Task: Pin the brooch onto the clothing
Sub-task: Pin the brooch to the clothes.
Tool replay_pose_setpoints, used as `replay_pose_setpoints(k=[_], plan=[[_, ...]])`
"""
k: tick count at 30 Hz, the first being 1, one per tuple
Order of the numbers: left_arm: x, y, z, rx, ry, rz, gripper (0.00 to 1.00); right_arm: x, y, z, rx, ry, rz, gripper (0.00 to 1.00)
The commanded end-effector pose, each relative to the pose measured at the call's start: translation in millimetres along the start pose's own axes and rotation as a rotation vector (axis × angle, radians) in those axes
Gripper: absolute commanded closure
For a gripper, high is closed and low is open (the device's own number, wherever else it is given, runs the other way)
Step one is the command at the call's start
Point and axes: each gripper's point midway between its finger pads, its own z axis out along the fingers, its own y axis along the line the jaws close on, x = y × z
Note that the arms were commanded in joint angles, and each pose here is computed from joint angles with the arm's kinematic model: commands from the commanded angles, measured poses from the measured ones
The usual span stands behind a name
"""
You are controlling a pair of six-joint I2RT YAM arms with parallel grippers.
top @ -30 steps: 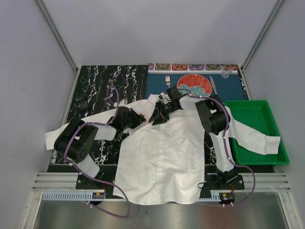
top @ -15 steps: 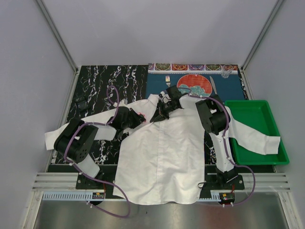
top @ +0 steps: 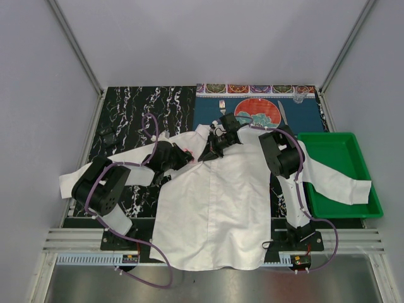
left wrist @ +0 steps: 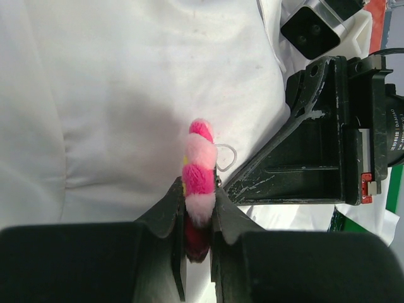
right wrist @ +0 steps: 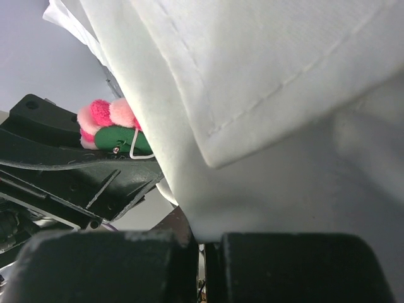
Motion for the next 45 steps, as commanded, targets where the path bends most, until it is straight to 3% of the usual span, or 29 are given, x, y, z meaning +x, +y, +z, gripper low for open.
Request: replay_pose_setpoints(k=[1,45], plan=[[-4,-27,1,0.09,-0.013,0.001,1.0,-4,30,-4,-0.063,-0.029,-0.055,1.0],[20,-21,-4,0.073,0.031,0.031,1.0,1,47,-3,-0.165,-0.014,-0.021,1.0]])
